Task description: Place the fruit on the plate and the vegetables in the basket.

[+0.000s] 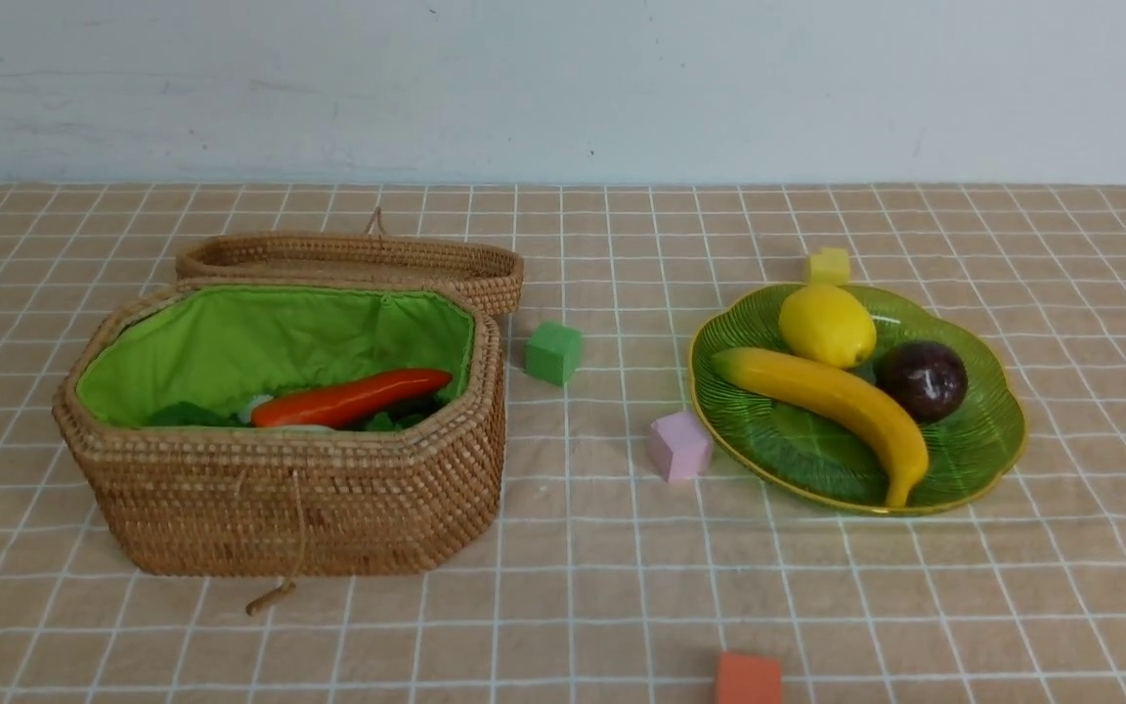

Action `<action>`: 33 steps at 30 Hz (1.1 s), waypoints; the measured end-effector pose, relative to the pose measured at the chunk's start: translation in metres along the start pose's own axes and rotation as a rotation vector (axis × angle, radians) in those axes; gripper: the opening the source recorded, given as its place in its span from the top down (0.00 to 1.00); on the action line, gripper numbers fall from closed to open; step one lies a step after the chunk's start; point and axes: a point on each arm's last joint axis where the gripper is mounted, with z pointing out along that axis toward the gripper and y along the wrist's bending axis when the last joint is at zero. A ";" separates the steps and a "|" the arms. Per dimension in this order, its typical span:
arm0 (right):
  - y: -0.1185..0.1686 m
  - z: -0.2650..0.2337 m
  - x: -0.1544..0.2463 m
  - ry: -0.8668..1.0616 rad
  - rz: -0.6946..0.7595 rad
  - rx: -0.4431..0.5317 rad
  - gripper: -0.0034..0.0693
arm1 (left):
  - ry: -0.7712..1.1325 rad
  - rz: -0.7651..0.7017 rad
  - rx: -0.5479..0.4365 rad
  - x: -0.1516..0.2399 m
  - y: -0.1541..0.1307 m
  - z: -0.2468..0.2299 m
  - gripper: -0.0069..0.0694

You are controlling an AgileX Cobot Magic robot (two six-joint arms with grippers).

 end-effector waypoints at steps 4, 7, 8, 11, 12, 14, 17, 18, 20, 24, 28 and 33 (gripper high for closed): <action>0.000 0.000 0.000 0.002 0.010 0.003 0.96 | 0.000 0.000 0.000 0.000 0.000 0.000 0.91; 0.000 0.000 0.000 0.002 0.014 0.003 0.96 | 0.000 0.000 0.000 0.000 0.000 0.000 0.91; 0.000 0.000 0.000 0.002 0.016 0.003 0.96 | 0.000 0.000 0.000 0.000 0.000 0.000 0.91; 0.000 0.000 0.000 0.002 0.016 0.003 0.96 | 0.000 0.000 0.000 0.000 0.000 0.000 0.91; 0.000 0.000 0.000 0.002 0.016 0.003 0.96 | 0.000 0.000 0.000 0.000 0.000 0.000 0.91; 0.000 0.000 0.000 0.002 0.016 0.003 0.96 | 0.000 0.000 0.000 0.000 0.000 0.000 0.90; 0.000 0.000 0.000 0.002 0.016 0.003 0.96 | 0.000 0.000 0.000 0.000 0.000 0.000 0.90; 0.000 0.000 0.000 0.002 0.016 0.003 0.96 | 0.000 0.000 0.000 0.000 0.000 0.000 0.90; 0.000 0.000 0.000 0.003 0.016 0.003 0.96 | 0.000 0.000 0.000 0.000 0.000 0.000 0.90; 0.000 0.000 0.000 0.003 0.016 0.003 0.95 | 0.000 0.000 0.000 0.000 0.000 0.000 0.89; 0.000 0.000 0.000 0.003 0.016 0.003 0.95 | -0.002 0.018 -0.012 0.000 0.001 0.000 0.89; 0.000 0.000 0.000 0.003 0.016 0.003 0.95 | -0.100 -0.001 -0.099 -0.004 0.004 0.002 0.93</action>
